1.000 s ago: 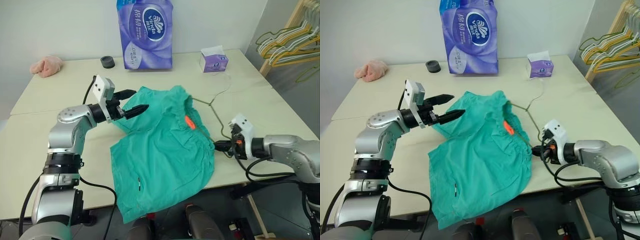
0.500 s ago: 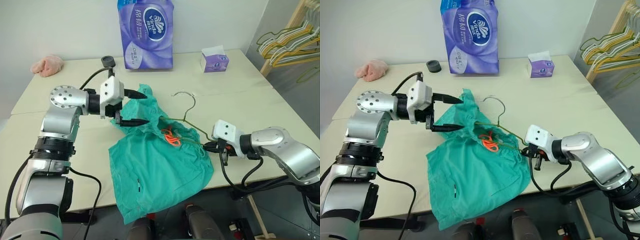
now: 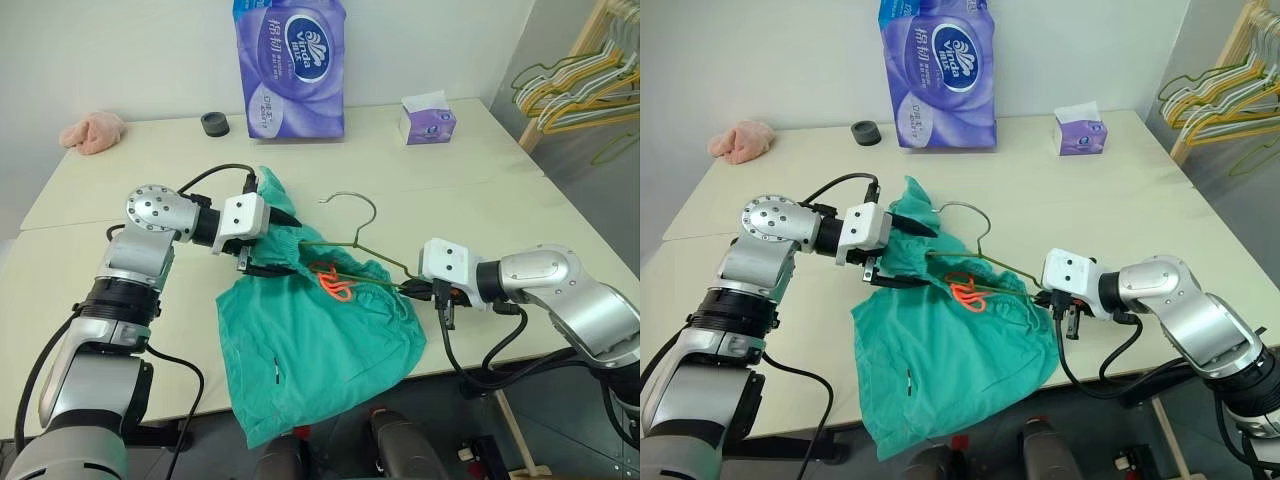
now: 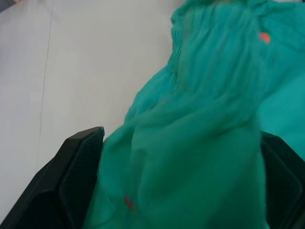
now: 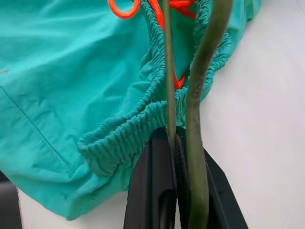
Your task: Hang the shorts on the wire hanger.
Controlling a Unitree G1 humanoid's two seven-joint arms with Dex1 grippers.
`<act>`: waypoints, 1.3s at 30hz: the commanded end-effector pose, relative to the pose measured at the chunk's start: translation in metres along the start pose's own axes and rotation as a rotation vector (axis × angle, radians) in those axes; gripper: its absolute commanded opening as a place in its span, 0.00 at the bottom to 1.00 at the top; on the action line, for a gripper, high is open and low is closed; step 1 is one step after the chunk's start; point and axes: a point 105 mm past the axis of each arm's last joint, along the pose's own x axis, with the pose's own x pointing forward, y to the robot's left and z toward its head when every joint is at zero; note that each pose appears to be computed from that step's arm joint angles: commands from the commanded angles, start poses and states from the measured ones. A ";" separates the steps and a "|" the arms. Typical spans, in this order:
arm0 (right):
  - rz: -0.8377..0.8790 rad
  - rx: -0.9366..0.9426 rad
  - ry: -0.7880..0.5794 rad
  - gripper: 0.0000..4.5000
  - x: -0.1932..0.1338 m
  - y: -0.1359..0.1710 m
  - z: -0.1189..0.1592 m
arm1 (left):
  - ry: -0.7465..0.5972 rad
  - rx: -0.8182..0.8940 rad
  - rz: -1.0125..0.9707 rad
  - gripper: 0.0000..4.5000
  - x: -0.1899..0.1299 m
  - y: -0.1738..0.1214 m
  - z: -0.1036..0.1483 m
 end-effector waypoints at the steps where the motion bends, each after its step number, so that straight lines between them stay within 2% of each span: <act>1: -0.027 -0.078 -0.072 0.00 -0.010 -0.003 0.023 | -0.004 0.009 -0.004 0.99 0.003 -0.002 0.000; 15: 0.008 -0.190 -0.087 0.00 -0.006 0.005 0.029 | -0.059 -0.018 -0.033 0.08 0.015 -0.014 0.006; 16: 0.028 -0.213 -0.079 0.00 -0.006 0.007 0.028 | -0.057 -0.018 -0.038 0.04 0.015 -0.015 0.006; 19: 0.086 -0.299 -0.048 0.00 -0.010 0.014 0.020 | -0.046 -0.012 -0.049 0.01 0.014 -0.018 0.005; 21: 0.047 -0.342 -0.019 0.00 -0.014 0.006 0.013 | -0.038 -0.008 -0.054 0.01 0.013 -0.019 0.003; 22: 0.044 -0.348 -0.004 0.12 -0.016 0.003 0.009 | -0.035 -0.007 -0.055 0.01 0.013 -0.019 0.003; 26: 0.006 -0.357 0.057 0.39 -0.027 -0.009 -0.008 | -0.026 -0.003 -0.067 0.00 0.012 -0.021 0.002; 33: -0.147 -0.248 0.259 0.91 -0.069 -0.038 -0.068 | -0.003 0.004 -0.075 0.00 0.010 -0.025 -0.002; 34: -0.147 -0.195 0.246 0.98 -0.074 -0.033 -0.077 | -0.001 0.003 -0.071 0.00 0.010 -0.025 -0.003; 35: -0.143 -0.161 0.229 0.98 -0.077 -0.028 -0.081 | -0.001 0.002 -0.068 0.00 0.009 -0.024 -0.003; 37: -0.089 -0.014 0.054 0.98 -0.071 -0.002 -0.068 | -0.002 -0.003 -0.056 0.00 0.009 -0.023 -0.004; 39: -0.065 0.063 -0.062 0.98 -0.063 0.019 -0.056 | -0.001 -0.005 -0.048 0.00 0.008 -0.022 -0.004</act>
